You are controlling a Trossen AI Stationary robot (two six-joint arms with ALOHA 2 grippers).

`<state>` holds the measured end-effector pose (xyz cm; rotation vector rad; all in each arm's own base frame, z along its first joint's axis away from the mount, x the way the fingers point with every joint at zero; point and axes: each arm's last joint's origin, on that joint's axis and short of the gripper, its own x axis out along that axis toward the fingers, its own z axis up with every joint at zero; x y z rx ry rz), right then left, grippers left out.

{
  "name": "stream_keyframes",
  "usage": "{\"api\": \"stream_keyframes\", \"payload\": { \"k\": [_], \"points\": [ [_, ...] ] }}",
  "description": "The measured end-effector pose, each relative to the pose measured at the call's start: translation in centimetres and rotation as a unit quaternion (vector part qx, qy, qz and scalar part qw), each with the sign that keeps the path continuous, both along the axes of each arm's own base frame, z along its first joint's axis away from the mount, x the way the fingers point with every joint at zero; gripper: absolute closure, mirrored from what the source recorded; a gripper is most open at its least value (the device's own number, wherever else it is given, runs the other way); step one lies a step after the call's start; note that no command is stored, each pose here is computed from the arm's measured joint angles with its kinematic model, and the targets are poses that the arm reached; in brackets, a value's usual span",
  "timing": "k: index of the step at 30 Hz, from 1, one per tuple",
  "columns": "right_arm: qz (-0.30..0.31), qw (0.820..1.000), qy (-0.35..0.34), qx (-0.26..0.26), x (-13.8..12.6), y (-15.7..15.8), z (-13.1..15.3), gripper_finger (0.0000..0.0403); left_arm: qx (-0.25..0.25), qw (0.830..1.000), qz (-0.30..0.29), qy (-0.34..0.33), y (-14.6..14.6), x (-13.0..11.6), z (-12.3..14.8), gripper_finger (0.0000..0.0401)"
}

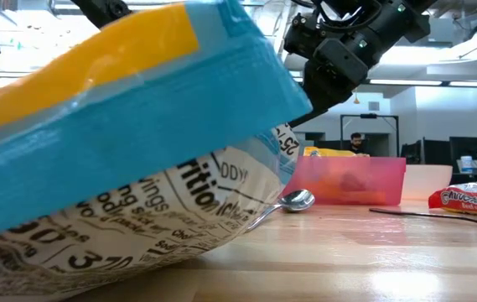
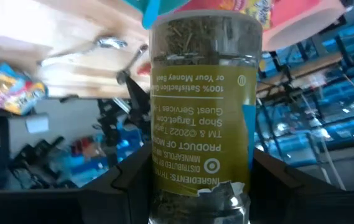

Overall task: Pick & Place Food Item
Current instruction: Put the black spice bottle into the blue bin

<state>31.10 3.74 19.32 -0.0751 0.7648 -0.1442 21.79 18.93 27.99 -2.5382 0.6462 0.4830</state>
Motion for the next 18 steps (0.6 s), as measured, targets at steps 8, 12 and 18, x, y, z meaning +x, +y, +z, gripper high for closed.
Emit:
{"api": "stream_keyframes", "payload": {
  "k": [8, 12, 18],
  "points": [
    [0.000, 1.000, -0.001, 0.000, 0.0, 0.0, 0.0, 0.0127, -0.065, 0.997, 0.044, 0.009, 1.8, -3.2, -0.2, 0.0221],
    [0.000, 1.000, -0.001, 0.000, 0.0, 0.0, 0.0, 0.0127, -0.070, 0.995, 0.071, 0.020, 2.8, -5.4, -0.6, 0.0221],
    [0.000, 1.000, -0.001, 0.000, 0.0, 0.0, 0.0, 0.0127, -0.104, 0.990, 0.091, -0.011, 3.5, -7.5, -3.5, 0.0221]
  ]
}}
